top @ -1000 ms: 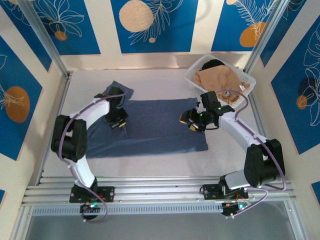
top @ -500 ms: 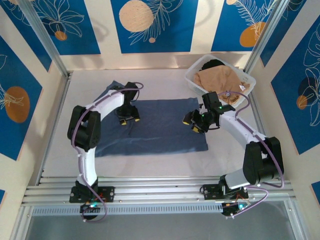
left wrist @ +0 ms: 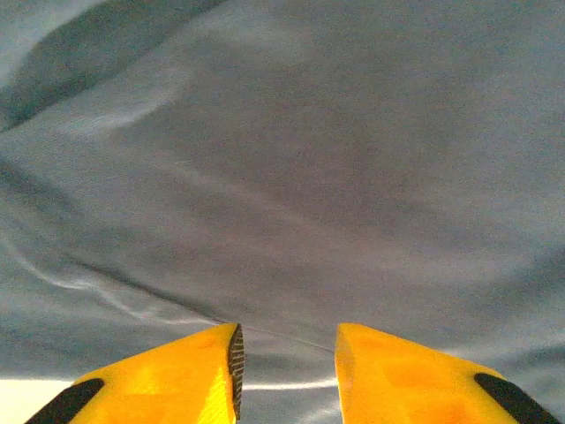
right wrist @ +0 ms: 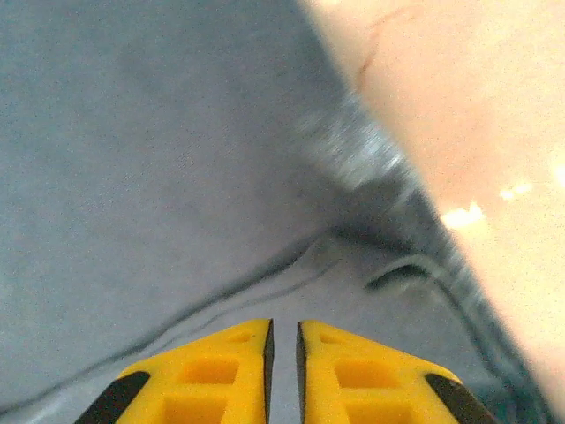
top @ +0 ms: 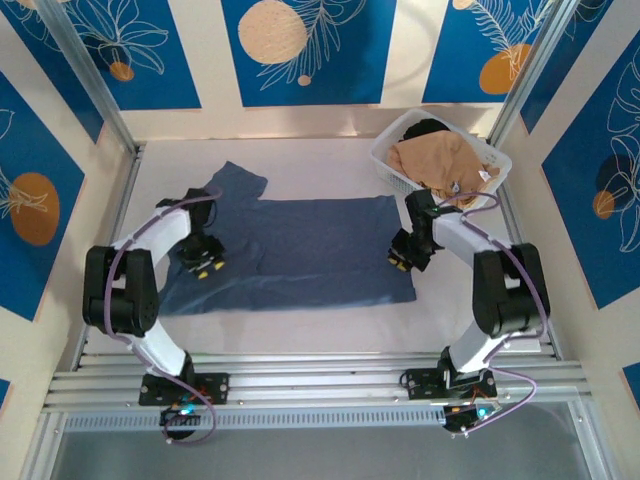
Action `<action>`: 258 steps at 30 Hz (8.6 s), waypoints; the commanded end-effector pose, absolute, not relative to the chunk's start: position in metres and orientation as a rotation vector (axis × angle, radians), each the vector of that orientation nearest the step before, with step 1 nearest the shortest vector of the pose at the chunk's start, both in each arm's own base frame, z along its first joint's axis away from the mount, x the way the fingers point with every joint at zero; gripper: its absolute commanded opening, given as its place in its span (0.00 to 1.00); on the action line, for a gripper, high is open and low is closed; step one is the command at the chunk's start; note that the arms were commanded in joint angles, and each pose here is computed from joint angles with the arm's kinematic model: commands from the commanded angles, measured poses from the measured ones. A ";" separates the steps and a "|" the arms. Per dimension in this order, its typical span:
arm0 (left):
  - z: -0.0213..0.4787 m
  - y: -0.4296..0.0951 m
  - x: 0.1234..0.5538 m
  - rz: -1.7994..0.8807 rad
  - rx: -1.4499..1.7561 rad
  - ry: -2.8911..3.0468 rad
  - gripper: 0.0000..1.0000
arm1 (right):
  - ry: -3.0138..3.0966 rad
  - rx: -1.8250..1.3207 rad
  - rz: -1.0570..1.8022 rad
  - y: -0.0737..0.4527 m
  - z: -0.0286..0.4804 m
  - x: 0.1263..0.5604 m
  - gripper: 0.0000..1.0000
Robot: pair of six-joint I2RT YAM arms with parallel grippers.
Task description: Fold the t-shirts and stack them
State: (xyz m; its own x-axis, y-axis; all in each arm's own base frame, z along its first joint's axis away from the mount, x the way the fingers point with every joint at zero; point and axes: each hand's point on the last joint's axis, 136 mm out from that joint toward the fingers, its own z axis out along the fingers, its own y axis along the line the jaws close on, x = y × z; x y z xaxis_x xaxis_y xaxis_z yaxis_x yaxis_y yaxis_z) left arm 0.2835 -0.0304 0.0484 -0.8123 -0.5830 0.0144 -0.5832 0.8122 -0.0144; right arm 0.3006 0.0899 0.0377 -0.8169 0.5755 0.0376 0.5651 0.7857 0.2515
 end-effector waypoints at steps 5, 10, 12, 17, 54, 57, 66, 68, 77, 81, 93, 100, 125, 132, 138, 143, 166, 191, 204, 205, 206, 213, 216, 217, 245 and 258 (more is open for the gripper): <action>0.041 -0.002 0.273 -0.009 1.017 -2.960 0.32 | 2.939 0.950 0.138 0.052 0.023 0.309 0.15; 0.025 0.026 0.257 -0.138 1.032 -2.906 0.31 | 2.949 0.904 0.137 0.052 0.024 0.312 0.15; 0.020 0.034 0.253 -0.163 1.050 -2.889 0.31 | 2.940 0.887 0.150 0.053 0.028 0.313 0.15; 0.025 0.041 0.261 -0.189 1.038 -2.929 0.30 | 2.930 0.803 0.142 0.059 0.047 0.309 0.15; 0.028 0.036 0.214 -0.328 1.165 -2.792 0.34 | 3.434 0.546 0.314 0.159 0.022 0.180 0.30; 0.043 0.042 0.219 -0.347 1.186 -2.808 0.36 | 3.388 0.514 0.306 0.158 0.036 0.189 0.30; 0.116 0.026 0.349 -0.053 1.252 -3.115 0.47 | 2.937 0.379 0.495 0.165 0.106 0.304 0.41; 0.120 0.015 0.388 0.074 1.241 -3.182 0.47 | 2.864 0.371 0.530 0.166 0.113 0.334 0.41; 0.123 -0.009 0.537 0.385 1.246 -3.408 0.40 | 2.716 0.368 0.537 0.156 0.119 0.432 0.40; 0.111 -0.009 0.583 0.390 1.182 -3.482 0.36 | 2.717 0.392 0.524 0.153 0.110 0.448 0.40; 0.062 -0.010 0.659 0.399 1.140 -3.582 0.49 | 2.715 0.425 0.553 0.154 0.117 0.447 0.40; 0.036 -0.019 0.667 0.433 1.134 -3.558 0.54 | 2.712 0.422 0.573 0.152 0.121 0.439 0.40; -0.005 -0.027 0.595 0.050 0.933 -3.337 0.00 | 2.720 0.494 0.522 0.135 0.108 0.438 0.39; 0.060 -0.020 0.610 0.046 1.008 -3.460 0.00 | 2.762 0.560 0.260 0.113 0.082 0.449 0.38; 0.110 -0.022 0.613 0.110 1.007 -3.542 0.00 | 2.764 0.547 0.090 0.106 0.067 0.469 0.41; 0.125 -0.030 0.608 0.204 0.966 -3.550 0.00 | 2.787 0.527 -0.028 0.101 0.051 0.481 0.41; 0.163 -0.048 0.587 0.343 0.898 -3.547 0.00 | 2.675 0.438 -0.064 0.102 0.054 0.492 0.40; 0.187 -0.046 0.561 0.298 0.815 -3.565 0.00 | 2.754 0.053 -0.278 0.115 0.028 0.502 0.48; 0.204 -0.047 0.542 0.318 0.777 -3.566 0.00 | 2.894 0.178 -0.228 0.113 0.001 0.481 0.30; 0.204 -0.047 0.541 0.317 0.772 -3.565 0.00 | 2.901 0.180 -0.221 0.113 0.001 0.480 0.29; 0.203 -0.046 0.538 0.315 0.772 -3.559 0.00 | 2.906 0.186 -0.220 0.113 0.000 0.478 0.26; 0.203 -0.041 0.520 0.254 0.766 -3.551 0.00 | 2.840 0.197 -0.227 0.110 0.022 0.480 0.02; 0.208 -0.032 0.508 0.164 0.758 -3.559 0.00 | 2.797 0.180 -0.223 0.112 0.040 0.483 0.00; 0.210 -0.030 0.503 0.143 0.755 -3.560 0.00 | 2.787 0.176 -0.220 0.113 0.044 0.483 0.00; 0.205 0.020 0.240 -0.192 0.960 -3.388 0.00 | 2.801 0.296 -0.251 0.115 0.082 0.329 0.00; 0.172 0.021 0.194 -0.187 1.000 -3.309 0.00 | 2.841 0.298 -0.331 0.113 0.073 0.299 0.00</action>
State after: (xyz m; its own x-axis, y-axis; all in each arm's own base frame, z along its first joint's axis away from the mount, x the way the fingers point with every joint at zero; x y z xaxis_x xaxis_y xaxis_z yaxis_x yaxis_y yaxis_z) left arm 0.2074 0.0203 0.1793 -0.7874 -0.5043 -0.3547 -0.5382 0.8428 -0.0035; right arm 0.3107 0.1210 0.0656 -0.9510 0.1416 -0.2749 0.1944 0.9651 -0.1754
